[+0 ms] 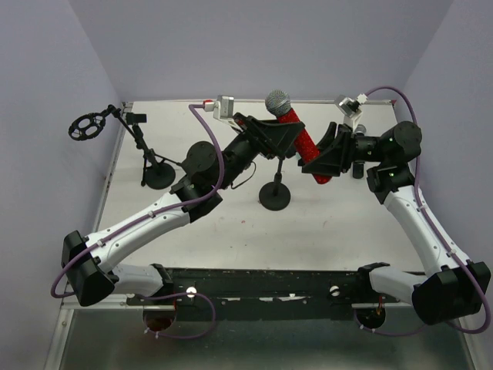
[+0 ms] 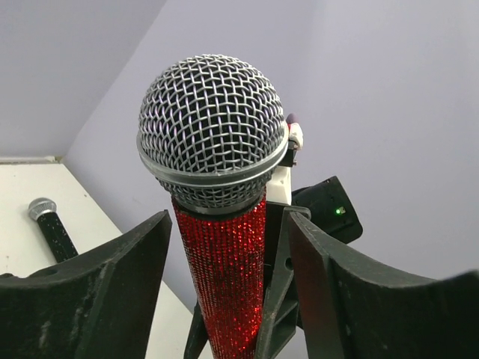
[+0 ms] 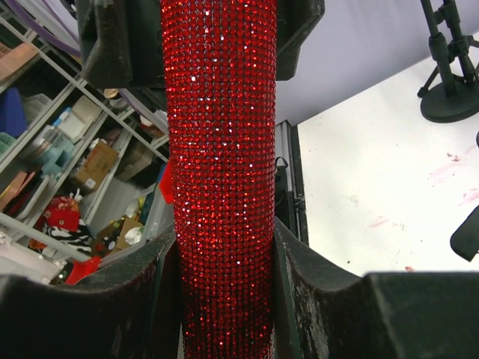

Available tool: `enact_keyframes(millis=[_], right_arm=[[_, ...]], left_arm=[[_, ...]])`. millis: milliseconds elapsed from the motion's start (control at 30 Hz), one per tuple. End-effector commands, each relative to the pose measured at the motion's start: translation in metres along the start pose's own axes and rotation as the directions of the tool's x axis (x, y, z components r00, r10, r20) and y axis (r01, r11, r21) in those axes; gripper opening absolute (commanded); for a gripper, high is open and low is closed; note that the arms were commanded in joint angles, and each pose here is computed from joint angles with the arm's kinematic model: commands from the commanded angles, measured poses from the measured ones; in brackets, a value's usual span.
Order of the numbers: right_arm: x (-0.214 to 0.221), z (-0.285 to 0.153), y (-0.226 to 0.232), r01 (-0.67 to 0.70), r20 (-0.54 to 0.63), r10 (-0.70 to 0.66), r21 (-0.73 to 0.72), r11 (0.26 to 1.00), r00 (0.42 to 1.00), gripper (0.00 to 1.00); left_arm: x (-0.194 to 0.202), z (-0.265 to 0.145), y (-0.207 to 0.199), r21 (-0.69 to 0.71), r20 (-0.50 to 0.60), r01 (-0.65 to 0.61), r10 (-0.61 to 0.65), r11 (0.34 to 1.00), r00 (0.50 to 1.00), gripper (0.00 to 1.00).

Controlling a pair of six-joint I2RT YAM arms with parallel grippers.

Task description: Attach the microphones to the stand

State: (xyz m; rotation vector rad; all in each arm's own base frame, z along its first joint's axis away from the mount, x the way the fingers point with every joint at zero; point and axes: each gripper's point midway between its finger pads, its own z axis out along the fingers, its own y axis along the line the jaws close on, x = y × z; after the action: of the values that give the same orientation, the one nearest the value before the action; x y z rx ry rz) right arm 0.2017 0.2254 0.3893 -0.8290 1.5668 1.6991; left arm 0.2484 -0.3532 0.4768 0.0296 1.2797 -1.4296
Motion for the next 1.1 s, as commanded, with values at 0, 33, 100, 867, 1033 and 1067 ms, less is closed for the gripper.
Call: enact_keyframes(millis=[0, 33, 100, 867, 1033, 1067], right_arm=[[0.004, -0.001, 0.013, 0.042, -0.018, -0.043, -0.036, 0.998, 0.999, 0.09], [0.006, 0.000, 0.012, 0.039, -0.018, -0.040, -0.036, 0.999, 0.999, 0.09], [0.007, 0.000, 0.010, 0.038, -0.020, -0.038, -0.036, 0.999, 0.999, 0.09], [0.018, -0.010, -0.031, 0.361, -0.195, -0.333, 0.132, 0.923, 0.922, 0.98], [0.028, -0.023, -0.072, 0.538, -0.321, -0.465, 0.197, 0.819, 0.825, 1.00], [0.032, -0.024, -0.080, 0.549, -0.337, -0.469, 0.197, 0.812, 0.816, 1.00]], left_arm=[[-0.008, 0.006, -0.003, -0.002, 0.016, 0.019, -0.019, 1.000, 1.000, 0.68], [-0.008, 0.006, -0.003, 0.000, 0.017, 0.020, -0.020, 1.000, 1.000, 0.65], [-0.008, 0.006, -0.005, 0.008, 0.015, 0.020, -0.020, 1.000, 1.000, 0.62], [-0.032, -0.058, -0.021, 0.245, -0.119, -0.124, 0.157, 0.962, 0.980, 0.00], [-0.035, -0.105, -0.016, 0.251, -0.210, -0.286, 0.341, 0.925, 0.916, 0.00], [-0.035, -0.115, -0.016, 0.262, -0.219, -0.333, 0.391, 0.906, 0.894, 0.00]])
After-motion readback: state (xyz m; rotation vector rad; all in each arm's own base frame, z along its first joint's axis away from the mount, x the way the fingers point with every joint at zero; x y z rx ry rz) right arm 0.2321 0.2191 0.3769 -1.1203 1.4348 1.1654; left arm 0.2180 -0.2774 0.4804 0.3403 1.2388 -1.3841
